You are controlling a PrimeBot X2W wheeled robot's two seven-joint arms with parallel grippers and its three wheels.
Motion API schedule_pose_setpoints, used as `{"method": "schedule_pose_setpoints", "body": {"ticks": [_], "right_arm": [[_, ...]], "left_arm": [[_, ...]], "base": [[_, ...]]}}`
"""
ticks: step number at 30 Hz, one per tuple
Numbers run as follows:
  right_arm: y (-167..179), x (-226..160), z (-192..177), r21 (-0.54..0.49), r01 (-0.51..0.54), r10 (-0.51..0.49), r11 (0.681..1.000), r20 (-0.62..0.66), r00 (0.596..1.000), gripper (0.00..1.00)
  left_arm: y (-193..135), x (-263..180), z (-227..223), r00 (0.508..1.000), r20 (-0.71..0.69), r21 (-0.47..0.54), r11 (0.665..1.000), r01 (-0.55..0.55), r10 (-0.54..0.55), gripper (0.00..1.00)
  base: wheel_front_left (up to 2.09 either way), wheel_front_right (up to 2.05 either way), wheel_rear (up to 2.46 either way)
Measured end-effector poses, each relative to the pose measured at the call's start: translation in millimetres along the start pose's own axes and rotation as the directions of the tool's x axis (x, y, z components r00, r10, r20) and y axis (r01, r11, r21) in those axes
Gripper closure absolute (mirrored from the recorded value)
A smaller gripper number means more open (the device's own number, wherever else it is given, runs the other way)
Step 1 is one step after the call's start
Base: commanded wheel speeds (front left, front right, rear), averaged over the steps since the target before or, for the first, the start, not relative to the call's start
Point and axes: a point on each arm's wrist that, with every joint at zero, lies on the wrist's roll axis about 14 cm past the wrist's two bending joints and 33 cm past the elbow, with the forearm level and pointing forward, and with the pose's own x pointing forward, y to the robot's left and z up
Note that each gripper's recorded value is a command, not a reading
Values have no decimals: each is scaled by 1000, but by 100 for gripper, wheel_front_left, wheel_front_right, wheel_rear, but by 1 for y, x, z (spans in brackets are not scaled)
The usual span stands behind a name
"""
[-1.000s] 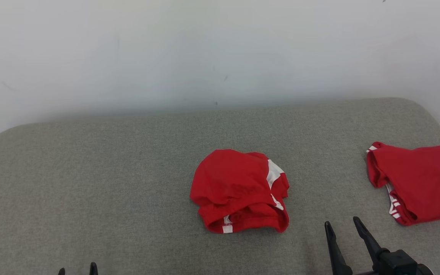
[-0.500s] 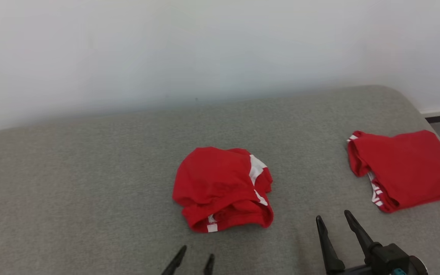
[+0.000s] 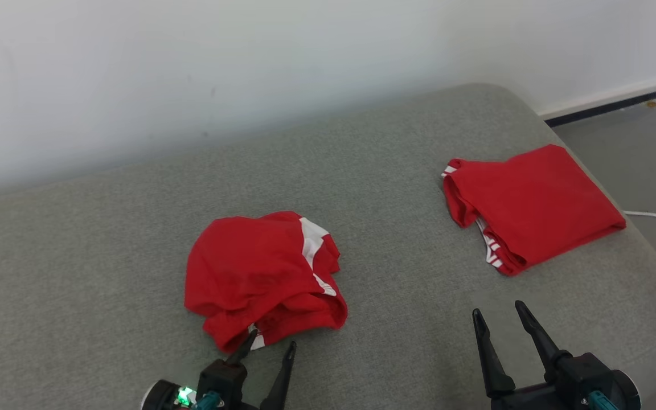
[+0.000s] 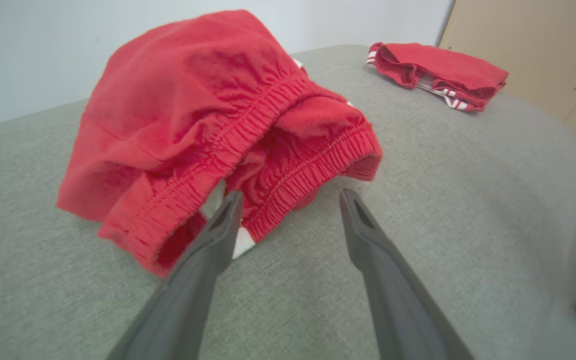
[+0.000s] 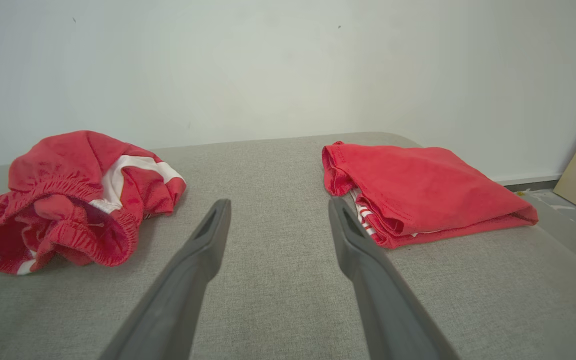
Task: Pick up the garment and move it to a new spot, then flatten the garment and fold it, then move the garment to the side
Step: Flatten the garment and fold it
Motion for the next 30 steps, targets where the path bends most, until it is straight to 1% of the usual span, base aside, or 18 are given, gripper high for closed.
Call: {"method": "schedule_pose_setpoints", "body": {"ticks": [5,6,10,16,17,18,19,21,23,25,26,28,30], "right_arm": [[-13,-3,-3,-5,47,-47,999,-13,999,0],[-19,-4,-5,-8,66,-66,998,-21,998,0],[-26,-7,-11,-10,97,-97,995,-43,994,0],[-28,-6,-16,-9,111,-111,994,-63,992,0],[-28,-5,-16,-8,109,-109,994,-61,992,0],[-27,-4,-15,-7,107,-107,994,-58,993,0],[-26,-4,-14,-7,104,-104,995,-56,993,0],[-26,-3,-14,-5,103,-103,995,-53,993,0],[-25,-2,-13,-3,101,-101,995,-49,994,0],[-24,-1,-12,-2,97,-97,995,-45,994,0],[-24,-1,-12,-2,97,-97,995,-45,994,0],[-23,-1,-12,1,92,-91,996,-42,995,0],[-20,0,-11,4,83,-83,997,-37,996,0]], "left_arm": [[8,16,-11,999,-43,14,1000,-2,3,0],[9,21,-22,997,-75,14,1000,3,-2,0],[11,29,-40,992,-130,2,1000,3,-3,0],[22,38,-51,985,-166,-3,999,-50,49,0],[23,38,-53,984,-172,-9,998,-56,54,9],[24,39,-53,983,-175,-15,998,-61,58,93],[25,39,-52,983,-176,-24,998,-65,59,100],[27,40,-50,983,-173,-53,996,-71,61,100],[24,40,-48,985,-165,-105,992,-72,54,100],[20,42,-42,987,-154,-185,980,-71,43,100],[20,42,-42,987,-154,-185,980,-71,43,100],[15,45,-31,990,-139,-267,961,-68,32,100],[5,50,-15,994,-113,-345,938,-38,-1,100]], "base": [[0,0,0],[0,0,0],[0,0,0],[0,0,0],[0,0,0],[0,0,0],[0,0,0],[0,0,0],[0,0,0],[0,0,0],[0,0,0],[0,0,0],[0,0,0]]}}
